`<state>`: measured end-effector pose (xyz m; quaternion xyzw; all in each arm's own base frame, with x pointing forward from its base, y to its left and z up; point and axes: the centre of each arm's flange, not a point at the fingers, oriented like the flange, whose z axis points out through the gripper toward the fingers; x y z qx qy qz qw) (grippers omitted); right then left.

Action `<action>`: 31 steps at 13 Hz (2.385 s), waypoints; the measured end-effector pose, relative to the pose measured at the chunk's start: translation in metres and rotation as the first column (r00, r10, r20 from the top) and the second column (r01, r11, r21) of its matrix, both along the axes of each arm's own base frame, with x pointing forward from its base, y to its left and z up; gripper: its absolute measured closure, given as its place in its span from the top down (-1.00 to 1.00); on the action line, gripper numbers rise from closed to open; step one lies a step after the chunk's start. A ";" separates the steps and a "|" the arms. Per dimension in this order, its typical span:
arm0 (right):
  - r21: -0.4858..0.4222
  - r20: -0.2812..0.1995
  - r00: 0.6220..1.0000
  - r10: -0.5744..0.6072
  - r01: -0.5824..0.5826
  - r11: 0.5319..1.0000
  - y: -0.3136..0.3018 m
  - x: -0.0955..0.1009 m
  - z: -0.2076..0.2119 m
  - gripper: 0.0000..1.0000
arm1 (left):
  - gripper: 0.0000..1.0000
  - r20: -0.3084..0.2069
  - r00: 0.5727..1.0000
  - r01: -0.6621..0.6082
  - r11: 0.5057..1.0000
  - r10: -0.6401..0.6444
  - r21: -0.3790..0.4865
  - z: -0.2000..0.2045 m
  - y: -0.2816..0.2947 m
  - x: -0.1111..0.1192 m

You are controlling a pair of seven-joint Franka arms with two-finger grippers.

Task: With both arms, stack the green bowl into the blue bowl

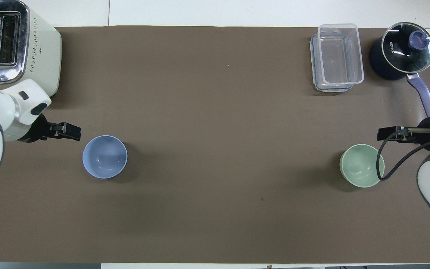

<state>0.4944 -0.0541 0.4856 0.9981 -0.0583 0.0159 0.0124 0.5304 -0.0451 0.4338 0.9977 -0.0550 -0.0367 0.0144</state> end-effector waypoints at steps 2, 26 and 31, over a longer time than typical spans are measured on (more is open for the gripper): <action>0.000 -0.003 1.000 -0.009 0.009 1.000 -0.004 -0.013 -0.025 1.00 | 1.00 -0.003 1.000 0.011 1.000 -0.011 -0.002 -0.053 0.005 -0.009; 0.000 0.025 0.999 -0.048 0.048 0.999 -0.049 -0.057 -0.149 -0.89 | -0.92 -0.054 0.996 -0.075 0.996 0.073 -0.043 -0.005 -0.168 0.015; -0.001 0.001 0.999 -0.043 0.043 0.999 -0.052 -0.026 -0.082 -0.89 | -0.92 -0.047 0.998 -0.038 0.997 0.035 -0.066 -0.064 -0.305 -0.056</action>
